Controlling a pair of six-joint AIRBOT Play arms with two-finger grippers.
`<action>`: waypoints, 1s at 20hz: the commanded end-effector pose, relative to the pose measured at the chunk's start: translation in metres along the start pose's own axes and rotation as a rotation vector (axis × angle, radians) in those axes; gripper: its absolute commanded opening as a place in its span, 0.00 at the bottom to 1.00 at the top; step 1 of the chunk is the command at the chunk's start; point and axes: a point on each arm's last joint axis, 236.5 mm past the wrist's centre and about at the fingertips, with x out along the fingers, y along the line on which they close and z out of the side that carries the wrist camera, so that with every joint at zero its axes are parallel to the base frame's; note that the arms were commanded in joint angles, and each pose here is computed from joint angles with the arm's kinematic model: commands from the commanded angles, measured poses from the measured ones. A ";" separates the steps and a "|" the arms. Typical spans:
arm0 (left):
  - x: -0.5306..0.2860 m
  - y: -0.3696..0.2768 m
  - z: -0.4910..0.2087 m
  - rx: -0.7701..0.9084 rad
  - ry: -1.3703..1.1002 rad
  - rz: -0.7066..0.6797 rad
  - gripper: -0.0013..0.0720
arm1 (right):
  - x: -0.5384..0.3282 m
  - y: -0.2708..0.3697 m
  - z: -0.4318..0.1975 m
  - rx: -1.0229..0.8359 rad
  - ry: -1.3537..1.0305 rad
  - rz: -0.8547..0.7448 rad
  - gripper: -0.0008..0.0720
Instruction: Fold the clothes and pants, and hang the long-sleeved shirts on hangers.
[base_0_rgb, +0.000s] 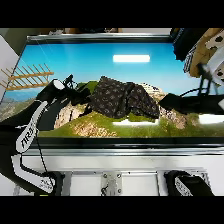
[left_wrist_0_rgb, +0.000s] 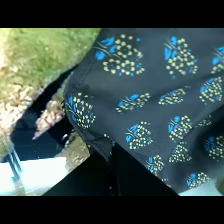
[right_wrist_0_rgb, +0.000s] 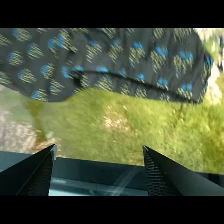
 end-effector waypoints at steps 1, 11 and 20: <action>-0.008 -0.002 -0.002 0.041 0.032 -0.006 0.03 | 0.075 -0.050 -0.026 0.276 0.027 -0.060 0.80; -0.008 -0.003 0.001 0.050 0.021 -0.007 0.03 | 0.197 -0.034 -0.051 0.414 0.011 0.017 0.80; -0.008 -0.003 0.001 0.049 0.021 -0.008 0.03 | 0.224 -0.031 -0.028 0.362 -0.087 -0.003 0.80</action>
